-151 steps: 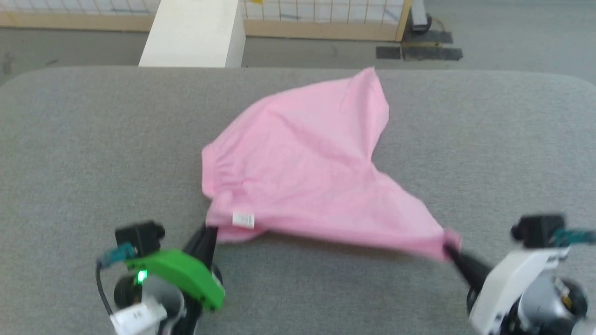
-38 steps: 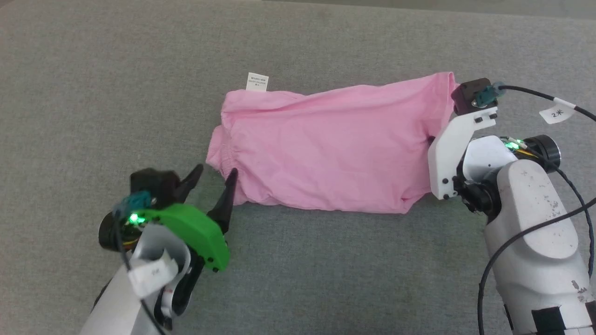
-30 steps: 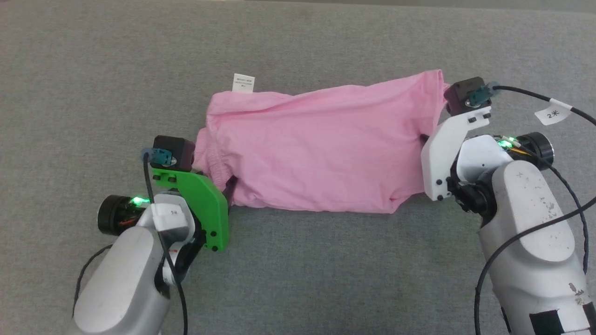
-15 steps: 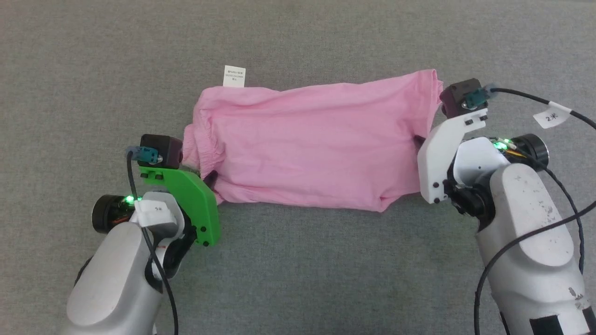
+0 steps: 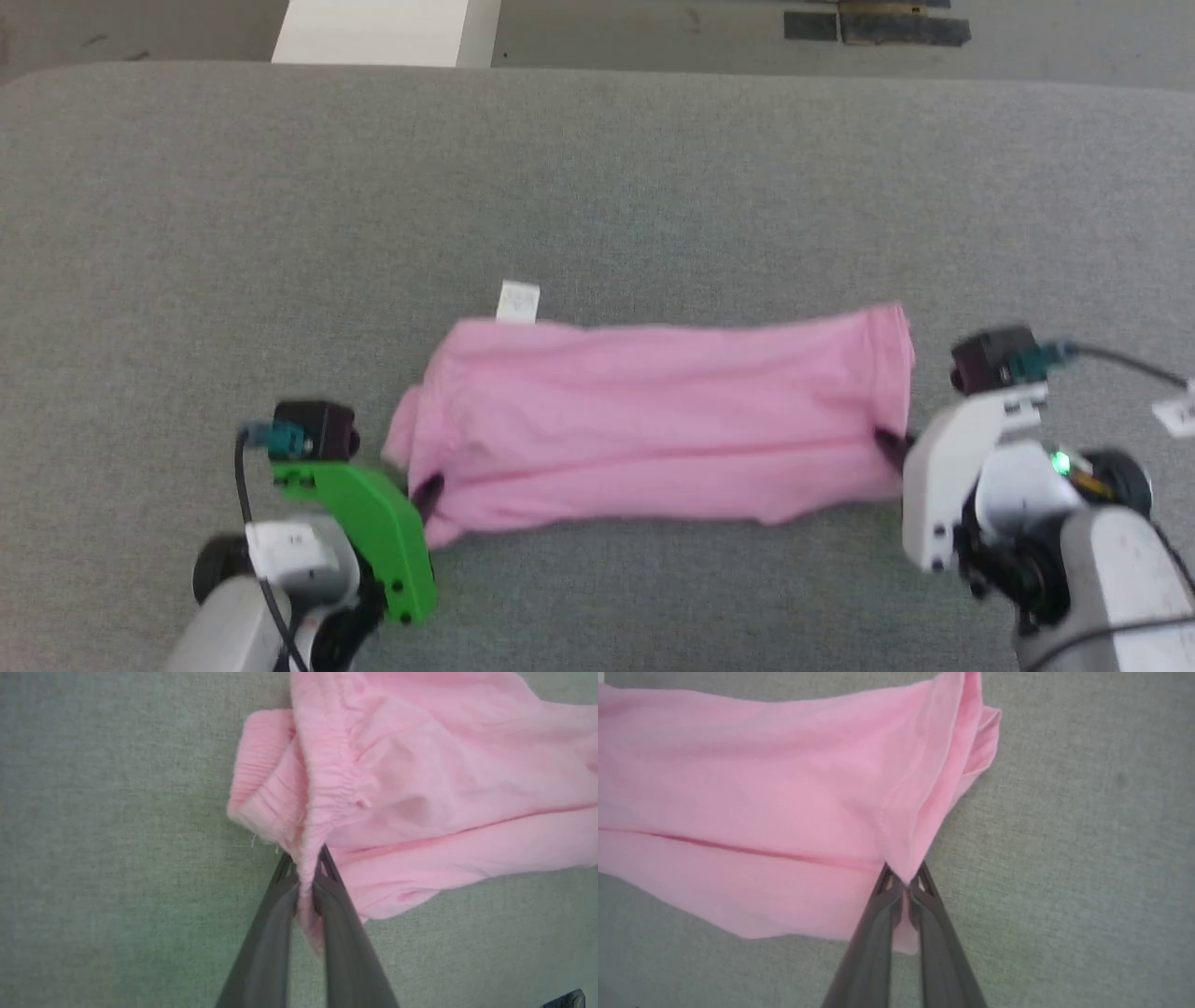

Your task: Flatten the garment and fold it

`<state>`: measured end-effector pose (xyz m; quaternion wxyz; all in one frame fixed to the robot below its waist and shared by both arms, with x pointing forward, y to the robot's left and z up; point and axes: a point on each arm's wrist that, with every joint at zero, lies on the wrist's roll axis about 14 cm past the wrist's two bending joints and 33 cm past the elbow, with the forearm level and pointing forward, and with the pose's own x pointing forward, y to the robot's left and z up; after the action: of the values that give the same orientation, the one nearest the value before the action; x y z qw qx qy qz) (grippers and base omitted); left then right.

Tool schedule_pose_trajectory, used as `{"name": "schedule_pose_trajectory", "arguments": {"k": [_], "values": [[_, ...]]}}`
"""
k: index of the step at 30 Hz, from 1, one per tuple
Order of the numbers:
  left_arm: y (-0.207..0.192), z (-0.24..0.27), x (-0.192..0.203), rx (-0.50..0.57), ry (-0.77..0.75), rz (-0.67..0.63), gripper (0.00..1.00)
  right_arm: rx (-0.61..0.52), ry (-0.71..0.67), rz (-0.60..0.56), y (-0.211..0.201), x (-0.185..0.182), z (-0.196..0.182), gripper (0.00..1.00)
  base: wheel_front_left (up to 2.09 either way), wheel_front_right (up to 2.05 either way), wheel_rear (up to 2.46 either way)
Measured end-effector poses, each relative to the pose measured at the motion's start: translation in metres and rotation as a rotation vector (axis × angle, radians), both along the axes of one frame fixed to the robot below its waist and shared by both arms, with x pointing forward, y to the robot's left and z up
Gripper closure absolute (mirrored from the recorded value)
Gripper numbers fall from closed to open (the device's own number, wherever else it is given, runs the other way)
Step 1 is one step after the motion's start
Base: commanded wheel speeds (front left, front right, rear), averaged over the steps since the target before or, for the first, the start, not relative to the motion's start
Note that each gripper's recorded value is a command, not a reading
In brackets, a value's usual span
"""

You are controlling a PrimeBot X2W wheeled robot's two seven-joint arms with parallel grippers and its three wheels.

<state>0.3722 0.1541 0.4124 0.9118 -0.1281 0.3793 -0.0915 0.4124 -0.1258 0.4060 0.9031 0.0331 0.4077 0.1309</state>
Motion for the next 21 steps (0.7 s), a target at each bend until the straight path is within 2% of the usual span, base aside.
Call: {"name": "schedule_pose_trajectory", "arguments": {"k": [5,6,7,8,9,13,15,17,18,21], "values": [[-0.001,-0.006,-0.025,-0.046,0.049,0.046,1.00,0.055,0.061,-0.044,-0.004,-0.039,-0.010,1.00,0.00,0.00,0.00],[-0.001,-0.005,-0.025,-0.057,0.045,0.056,0.65,0.061,0.062,-0.048,-0.004,-0.042,-0.010,1.00,0.00,0.00,0.00],[-0.002,-0.002,-0.024,-0.074,0.036,0.064,0.00,0.069,0.049,-0.060,-0.005,-0.042,-0.008,1.00,0.00,0.00,0.00],[-0.002,0.002,-0.021,-0.090,0.020,0.081,0.00,0.081,0.027,-0.070,-0.006,-0.039,-0.004,0.85,0.00,0.00,0.00],[0.000,0.007,-0.018,-0.101,0.003,0.094,0.00,0.095,0.010,-0.078,-0.007,-0.037,0.000,0.00,0.00,0.00,0.00],[0.008,0.035,-0.005,-0.178,-0.093,0.156,0.00,0.149,-0.036,-0.115,-0.013,-0.032,0.015,0.00,0.00,0.00,0.00],[0.024,0.055,0.007,-0.188,-0.190,0.213,0.00,0.166,-0.061,-0.150,-0.022,-0.028,0.022,0.00,0.00,0.00,0.00],[0.046,0.068,0.014,-0.134,-0.281,0.254,0.00,0.158,-0.071,-0.179,-0.032,-0.025,0.024,0.00,0.00,0.00,0.00],[0.060,0.082,0.022,-0.099,-0.375,0.294,0.00,0.154,-0.069,-0.190,-0.036,-0.024,0.023,0.00,0.00,0.00,0.00],[0.080,0.105,0.034,0.037,-0.579,0.293,0.00,0.131,-0.041,-0.188,-0.038,-0.021,0.018,0.00,0.00,0.00,0.00]]}}
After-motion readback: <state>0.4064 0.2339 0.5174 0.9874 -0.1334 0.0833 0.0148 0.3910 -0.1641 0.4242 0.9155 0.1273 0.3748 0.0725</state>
